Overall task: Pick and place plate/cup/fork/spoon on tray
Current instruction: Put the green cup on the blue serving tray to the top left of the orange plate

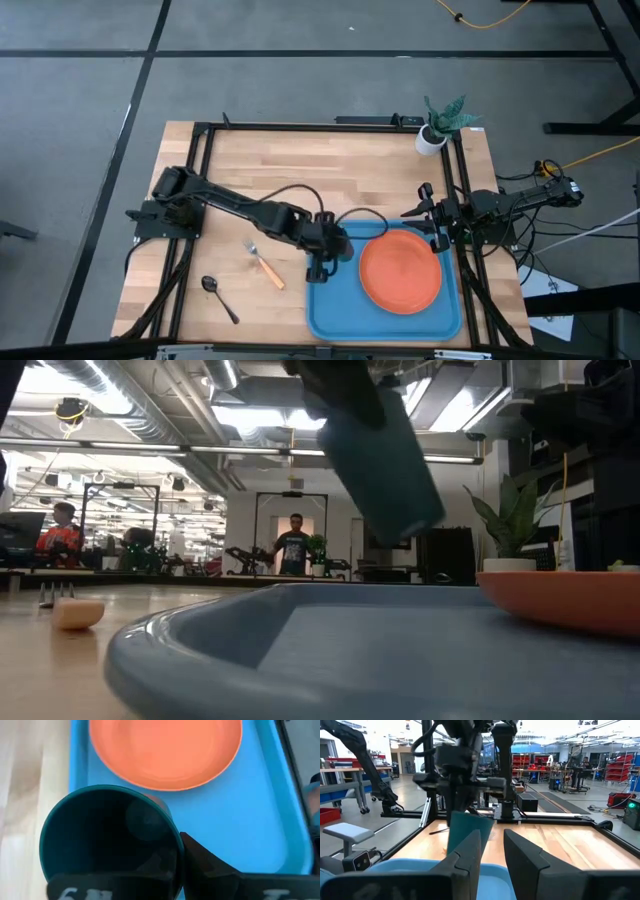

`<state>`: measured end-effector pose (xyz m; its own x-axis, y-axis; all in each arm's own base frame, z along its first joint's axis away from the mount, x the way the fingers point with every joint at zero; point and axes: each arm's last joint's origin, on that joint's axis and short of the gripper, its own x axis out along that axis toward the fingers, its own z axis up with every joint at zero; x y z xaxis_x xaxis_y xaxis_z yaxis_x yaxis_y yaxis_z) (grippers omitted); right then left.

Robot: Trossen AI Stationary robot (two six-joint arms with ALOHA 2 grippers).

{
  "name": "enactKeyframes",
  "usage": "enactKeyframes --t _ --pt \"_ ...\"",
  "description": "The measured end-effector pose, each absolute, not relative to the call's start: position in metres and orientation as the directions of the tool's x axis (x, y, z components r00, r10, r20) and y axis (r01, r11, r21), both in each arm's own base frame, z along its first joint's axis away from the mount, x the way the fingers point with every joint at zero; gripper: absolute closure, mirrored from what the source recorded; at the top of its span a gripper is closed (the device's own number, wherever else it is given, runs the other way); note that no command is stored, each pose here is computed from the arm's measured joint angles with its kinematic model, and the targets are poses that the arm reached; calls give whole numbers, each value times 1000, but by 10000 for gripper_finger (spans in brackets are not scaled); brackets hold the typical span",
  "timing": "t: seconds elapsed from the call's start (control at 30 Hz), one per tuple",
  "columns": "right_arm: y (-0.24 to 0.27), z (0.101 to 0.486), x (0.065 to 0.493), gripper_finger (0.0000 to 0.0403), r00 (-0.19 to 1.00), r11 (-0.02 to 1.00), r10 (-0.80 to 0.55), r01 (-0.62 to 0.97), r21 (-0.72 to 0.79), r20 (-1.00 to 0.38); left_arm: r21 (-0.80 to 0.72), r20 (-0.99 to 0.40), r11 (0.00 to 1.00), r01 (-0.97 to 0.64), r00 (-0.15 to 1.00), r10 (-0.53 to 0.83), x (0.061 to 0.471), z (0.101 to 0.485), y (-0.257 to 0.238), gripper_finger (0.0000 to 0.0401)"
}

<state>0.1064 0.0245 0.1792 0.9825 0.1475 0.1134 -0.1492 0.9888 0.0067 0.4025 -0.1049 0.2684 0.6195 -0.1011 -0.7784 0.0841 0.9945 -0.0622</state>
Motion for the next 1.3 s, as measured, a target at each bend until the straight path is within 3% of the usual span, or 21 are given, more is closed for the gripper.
enactKeyframes --t 0.37,0.97,1.3 --pt "24 179 106 313 983 989 147 -149 7 109 -26 -859 996 85 507 -65 412 225 -112 396" --pt "24 179 106 313 983 989 147 -149 6 109 -31 -853 998 49 520 -52 411 229 -112 368" --pt "25 179 106 313 983 989 148 -149 6 109 -33 -859 998 49 509 -53 410 229 -112 325"
